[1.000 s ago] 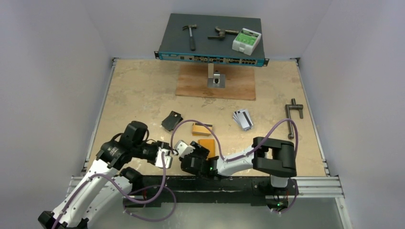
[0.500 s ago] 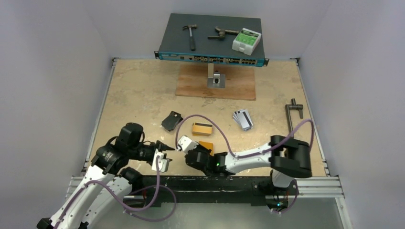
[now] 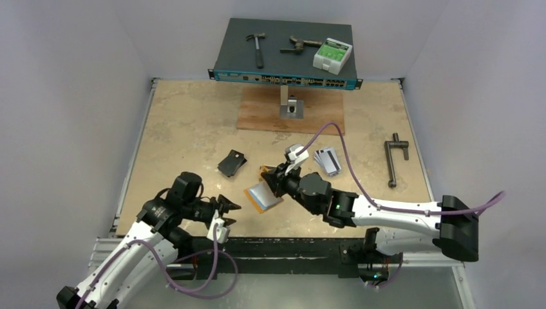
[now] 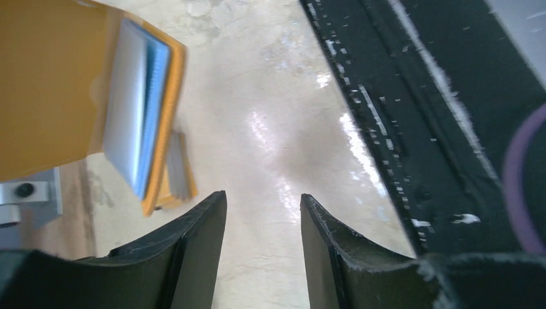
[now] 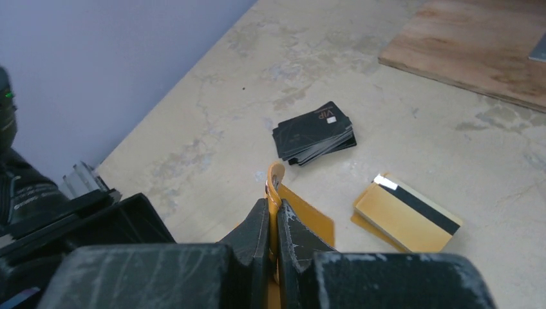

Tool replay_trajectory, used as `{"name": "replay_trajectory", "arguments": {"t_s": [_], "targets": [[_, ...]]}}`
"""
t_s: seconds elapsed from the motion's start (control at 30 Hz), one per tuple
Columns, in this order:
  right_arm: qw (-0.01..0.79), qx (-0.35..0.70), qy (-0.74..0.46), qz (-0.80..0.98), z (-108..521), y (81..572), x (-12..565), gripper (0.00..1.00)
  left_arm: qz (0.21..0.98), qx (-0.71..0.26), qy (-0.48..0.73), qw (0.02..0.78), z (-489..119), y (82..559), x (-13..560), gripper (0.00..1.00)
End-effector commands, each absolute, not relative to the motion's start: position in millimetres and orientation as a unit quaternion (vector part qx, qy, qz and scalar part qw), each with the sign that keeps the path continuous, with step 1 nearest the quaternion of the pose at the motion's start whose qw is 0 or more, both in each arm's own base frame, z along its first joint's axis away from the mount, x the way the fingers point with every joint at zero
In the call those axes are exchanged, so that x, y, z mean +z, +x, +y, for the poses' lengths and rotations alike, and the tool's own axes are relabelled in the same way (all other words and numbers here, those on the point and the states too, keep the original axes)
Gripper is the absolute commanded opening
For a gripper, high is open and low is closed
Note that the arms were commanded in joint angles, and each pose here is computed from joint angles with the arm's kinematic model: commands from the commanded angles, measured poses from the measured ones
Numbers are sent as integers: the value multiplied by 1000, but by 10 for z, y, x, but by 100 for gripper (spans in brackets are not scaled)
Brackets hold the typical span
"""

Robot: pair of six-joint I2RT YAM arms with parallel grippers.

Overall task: Put the credit cards into the card holder
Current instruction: Pick up the card holder from the center of the board.

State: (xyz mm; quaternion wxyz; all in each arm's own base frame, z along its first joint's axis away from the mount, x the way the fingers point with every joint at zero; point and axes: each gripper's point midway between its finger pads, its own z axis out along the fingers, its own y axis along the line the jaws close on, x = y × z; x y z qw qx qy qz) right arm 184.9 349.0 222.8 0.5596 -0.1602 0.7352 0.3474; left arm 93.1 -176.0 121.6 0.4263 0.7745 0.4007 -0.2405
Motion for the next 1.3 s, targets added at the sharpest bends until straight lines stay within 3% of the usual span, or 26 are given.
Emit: {"name": "replay_trajectory", "arguments": {"t_s": [0.0,0.2,0.5,0.87,1.03,1.07,1.17,1.23,1.27], "targets": [[518,443,-118,723,3565,1819,2341,0,282,-185,771,540,-2043,1183,1592,45],[505,458,-105,724,3596,1861,2332,0,251,-177,762,570,-2066,1084,1723,47],[465,543,-79,695,3797,1892,2602,0,247,-175,789,534,-2038,1060,1470,51],[432,613,-22,661,3857,1982,3029,0,182,-85,773,601,-2067,1200,1642,56],[408,642,-5,649,3854,1965,3125,0,166,-36,761,627,-2080,1348,1804,43],[406,646,-4,647,3855,1963,3144,0,164,-26,759,629,-2082,1386,1843,38],[401,644,-1,652,3868,1975,3130,0,161,1,753,638,-2093,1497,1988,9],[396,641,2,658,3864,1978,3096,0,152,13,747,647,-2109,1536,2109,0],[395,639,4,660,3855,1984,3083,0,149,15,746,649,-2114,1537,2158,0]]}}
